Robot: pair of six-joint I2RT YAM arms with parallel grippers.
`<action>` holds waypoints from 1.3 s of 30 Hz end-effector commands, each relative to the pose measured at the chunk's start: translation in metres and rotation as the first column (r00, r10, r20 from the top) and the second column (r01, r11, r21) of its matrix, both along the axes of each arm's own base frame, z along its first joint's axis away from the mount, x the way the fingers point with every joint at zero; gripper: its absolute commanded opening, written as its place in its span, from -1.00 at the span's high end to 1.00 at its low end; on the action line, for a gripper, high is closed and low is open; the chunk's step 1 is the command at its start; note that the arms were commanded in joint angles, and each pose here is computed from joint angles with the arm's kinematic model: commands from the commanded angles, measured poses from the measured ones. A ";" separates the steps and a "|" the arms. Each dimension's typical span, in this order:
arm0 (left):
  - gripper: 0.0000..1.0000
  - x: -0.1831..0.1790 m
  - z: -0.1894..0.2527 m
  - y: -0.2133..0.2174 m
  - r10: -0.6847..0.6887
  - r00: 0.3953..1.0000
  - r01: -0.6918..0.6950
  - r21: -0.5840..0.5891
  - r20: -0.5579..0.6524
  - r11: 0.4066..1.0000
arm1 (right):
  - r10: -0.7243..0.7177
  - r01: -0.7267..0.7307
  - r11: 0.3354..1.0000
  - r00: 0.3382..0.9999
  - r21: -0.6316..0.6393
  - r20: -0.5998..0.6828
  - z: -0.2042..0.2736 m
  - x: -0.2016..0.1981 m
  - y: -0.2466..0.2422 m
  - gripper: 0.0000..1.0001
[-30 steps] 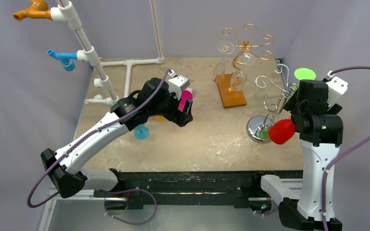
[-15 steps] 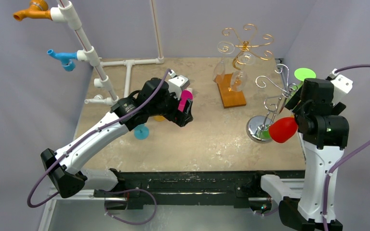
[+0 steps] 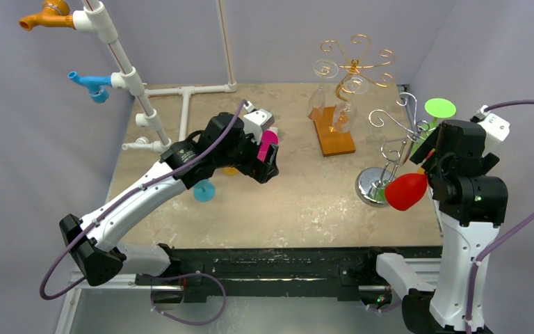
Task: Take the wine glass off the wine glass rack
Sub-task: Pick up the wine glass from the wine rack.
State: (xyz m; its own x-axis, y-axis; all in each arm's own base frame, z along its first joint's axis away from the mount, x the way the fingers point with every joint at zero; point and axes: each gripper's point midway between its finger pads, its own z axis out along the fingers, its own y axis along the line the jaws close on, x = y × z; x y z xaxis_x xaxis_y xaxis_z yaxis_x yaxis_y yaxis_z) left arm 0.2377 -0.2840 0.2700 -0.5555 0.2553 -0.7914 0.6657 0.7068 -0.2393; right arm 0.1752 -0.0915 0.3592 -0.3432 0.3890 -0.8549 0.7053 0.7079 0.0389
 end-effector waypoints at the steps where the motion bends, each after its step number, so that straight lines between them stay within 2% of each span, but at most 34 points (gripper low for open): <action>1: -0.82 0.001 0.010 -0.008 -0.016 1.000 0.017 -0.038 0.023 0.999 | 0.027 -0.027 1.000 0.999 0.006 0.045 0.012 -0.001 0.004 -0.13; 15: -0.82 0.002 0.009 -0.007 -0.013 1.000 0.014 -0.036 0.023 0.999 | 0.068 -0.069 0.997 0.994 0.016 0.087 0.021 0.013 0.009 -0.08; 39: -0.82 0.004 0.004 -0.008 -0.010 1.000 0.010 -0.024 0.016 1.000 | -0.042 0.053 0.995 0.992 -0.089 0.119 0.028 0.030 -0.017 -0.08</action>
State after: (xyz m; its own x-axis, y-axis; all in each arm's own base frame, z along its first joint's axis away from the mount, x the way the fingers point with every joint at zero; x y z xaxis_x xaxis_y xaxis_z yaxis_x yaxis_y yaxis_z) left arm 0.2385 -0.2847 0.2675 -0.5592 0.2591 -0.7875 0.6644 0.7082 -0.2387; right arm 0.2040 -0.0980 0.3758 -0.2741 0.3513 -0.8952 0.7026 0.7088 0.0630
